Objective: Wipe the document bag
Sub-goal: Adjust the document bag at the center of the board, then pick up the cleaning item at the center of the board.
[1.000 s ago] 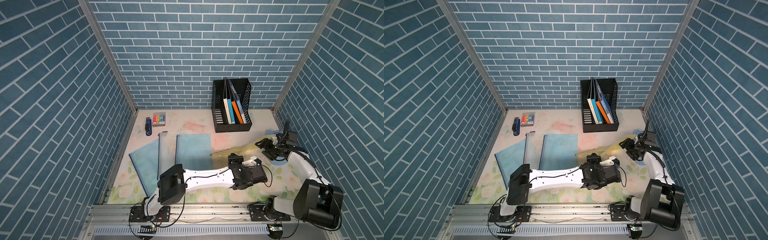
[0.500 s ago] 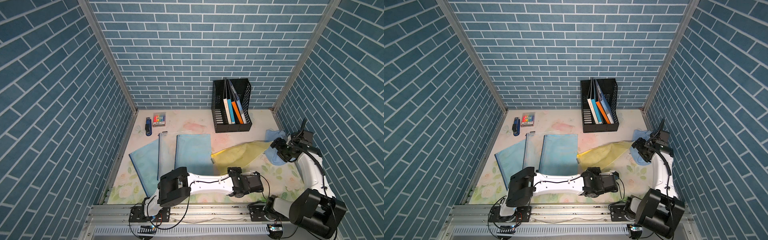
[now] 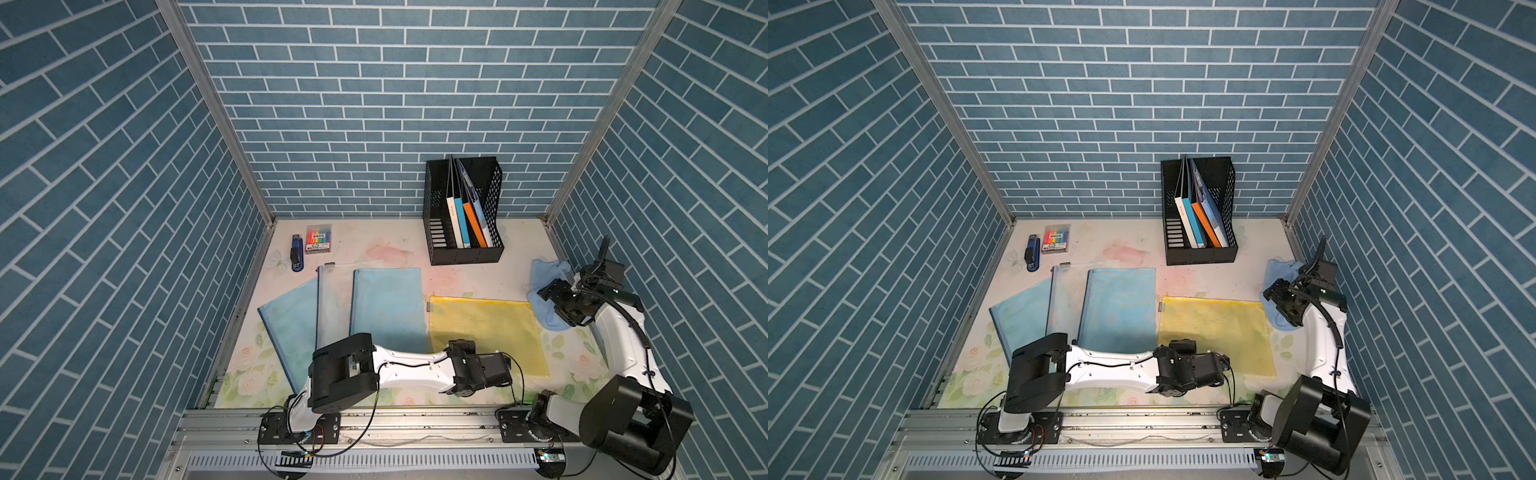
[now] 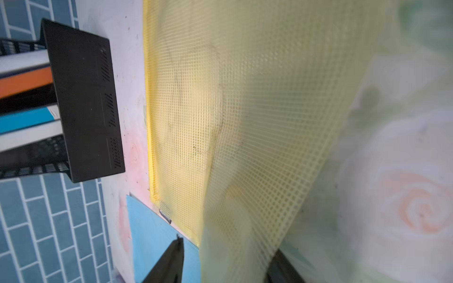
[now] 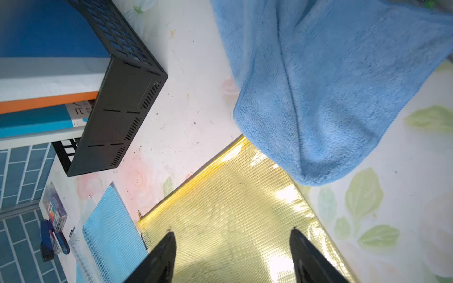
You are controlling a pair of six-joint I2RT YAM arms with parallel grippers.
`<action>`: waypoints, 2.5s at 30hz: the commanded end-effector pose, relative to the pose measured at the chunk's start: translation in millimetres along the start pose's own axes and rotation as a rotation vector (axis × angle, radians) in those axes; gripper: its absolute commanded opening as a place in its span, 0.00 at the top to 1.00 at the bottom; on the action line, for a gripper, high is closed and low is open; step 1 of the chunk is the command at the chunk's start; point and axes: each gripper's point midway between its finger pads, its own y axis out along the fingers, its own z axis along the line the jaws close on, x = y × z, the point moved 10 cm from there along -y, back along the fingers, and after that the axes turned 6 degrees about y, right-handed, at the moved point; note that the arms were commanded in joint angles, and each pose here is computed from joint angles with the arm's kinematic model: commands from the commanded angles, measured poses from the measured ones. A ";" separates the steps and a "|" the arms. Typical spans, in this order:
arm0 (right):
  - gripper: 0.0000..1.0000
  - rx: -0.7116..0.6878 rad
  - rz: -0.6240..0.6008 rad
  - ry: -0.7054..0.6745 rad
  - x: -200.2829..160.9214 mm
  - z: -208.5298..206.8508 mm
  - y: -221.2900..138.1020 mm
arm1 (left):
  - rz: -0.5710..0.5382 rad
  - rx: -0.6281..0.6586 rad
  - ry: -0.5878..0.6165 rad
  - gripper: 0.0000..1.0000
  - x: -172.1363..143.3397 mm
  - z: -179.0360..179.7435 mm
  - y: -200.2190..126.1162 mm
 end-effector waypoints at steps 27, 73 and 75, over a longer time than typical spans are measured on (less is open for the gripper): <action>0.18 -0.367 0.293 -0.498 -60.5 60.9 155.7 | -0.199 -0.175 -0.969 0.00 -120.5 116.3 -25.7; 0.01 -0.514 -0.141 -0.195 107.4 46.3 86.8 | -0.132 -0.091 -1.704 0.00 -309.4 113.7 -13.5; 0.01 -0.525 -0.135 -0.160 110.1 36.3 93.8 | -0.125 -0.086 -1.705 0.00 -311.3 111.7 -14.7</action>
